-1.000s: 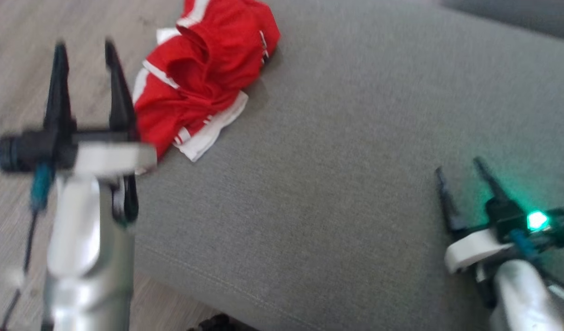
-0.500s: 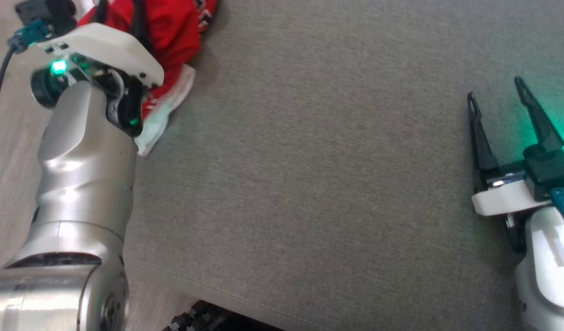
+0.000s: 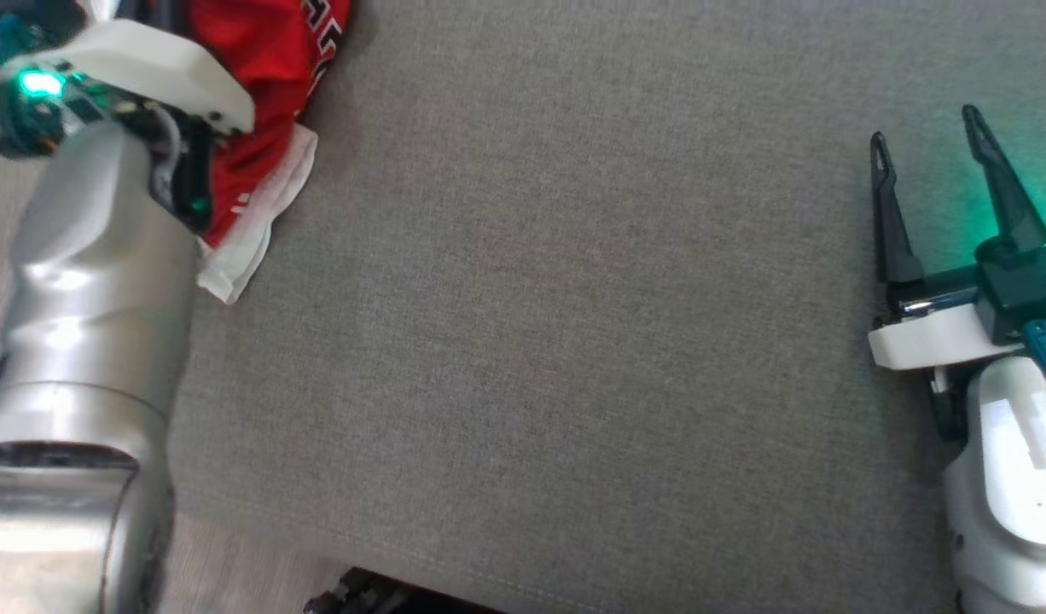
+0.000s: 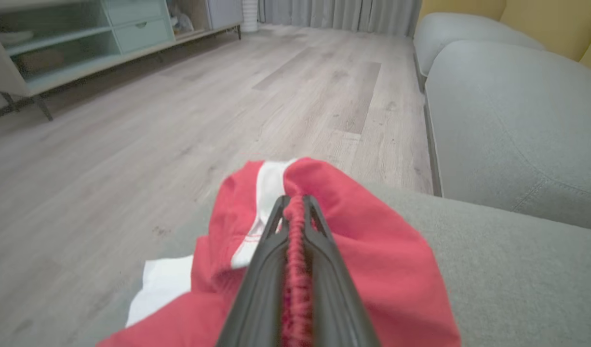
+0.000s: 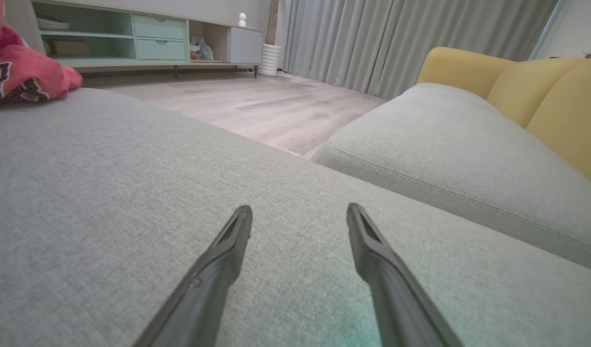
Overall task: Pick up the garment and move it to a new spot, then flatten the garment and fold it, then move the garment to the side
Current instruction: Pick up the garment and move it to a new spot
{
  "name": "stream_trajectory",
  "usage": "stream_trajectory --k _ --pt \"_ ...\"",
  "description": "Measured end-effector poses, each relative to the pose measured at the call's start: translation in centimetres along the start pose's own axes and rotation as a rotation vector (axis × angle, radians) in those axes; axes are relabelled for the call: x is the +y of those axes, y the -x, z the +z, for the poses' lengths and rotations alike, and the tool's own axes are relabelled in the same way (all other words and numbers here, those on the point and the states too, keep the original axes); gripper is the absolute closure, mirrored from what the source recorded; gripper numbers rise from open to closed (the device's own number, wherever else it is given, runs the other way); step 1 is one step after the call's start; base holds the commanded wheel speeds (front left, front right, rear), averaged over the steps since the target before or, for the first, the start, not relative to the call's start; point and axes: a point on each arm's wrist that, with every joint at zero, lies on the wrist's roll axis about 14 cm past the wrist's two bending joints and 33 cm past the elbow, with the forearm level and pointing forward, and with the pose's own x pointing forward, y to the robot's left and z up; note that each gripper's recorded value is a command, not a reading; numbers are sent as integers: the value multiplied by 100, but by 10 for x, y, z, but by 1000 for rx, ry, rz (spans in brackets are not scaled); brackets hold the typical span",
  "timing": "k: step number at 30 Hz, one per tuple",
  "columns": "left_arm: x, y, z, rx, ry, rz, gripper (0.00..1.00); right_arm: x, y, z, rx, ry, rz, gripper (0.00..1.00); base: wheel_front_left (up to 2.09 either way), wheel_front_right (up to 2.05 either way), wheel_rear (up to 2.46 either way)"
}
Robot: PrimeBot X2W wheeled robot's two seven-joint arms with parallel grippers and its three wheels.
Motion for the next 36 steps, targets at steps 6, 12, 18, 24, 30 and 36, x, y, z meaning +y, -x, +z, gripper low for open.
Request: stream_trajectory --k 6,12,18,24,30,36 --pt "-10 7 87 -228 -111 -66 100 -2 14 13 18 -27 -32 0 0 0 0" --pt "-71 28 172 -445 -226 -233 100 -22 47 33 4 -58 -120 0 0 0 0" --pt "-173 65 234 -579 -217 -491 100 -58 97 51 -31 -135 -263 0 0 0 0" --pt "-259 101 255 -593 -158 -728 100 -88 144 63 -66 -191 -396 0 0 0 0" --pt "-356 149 250 -604 -133 -1008 100 -125 201 74 -116 -245 -567 0 0 0 0" --pt "-428 190 156 -479 -179 -1285 100 -146 243 76 -135 -266 -690 0 0 0 0"
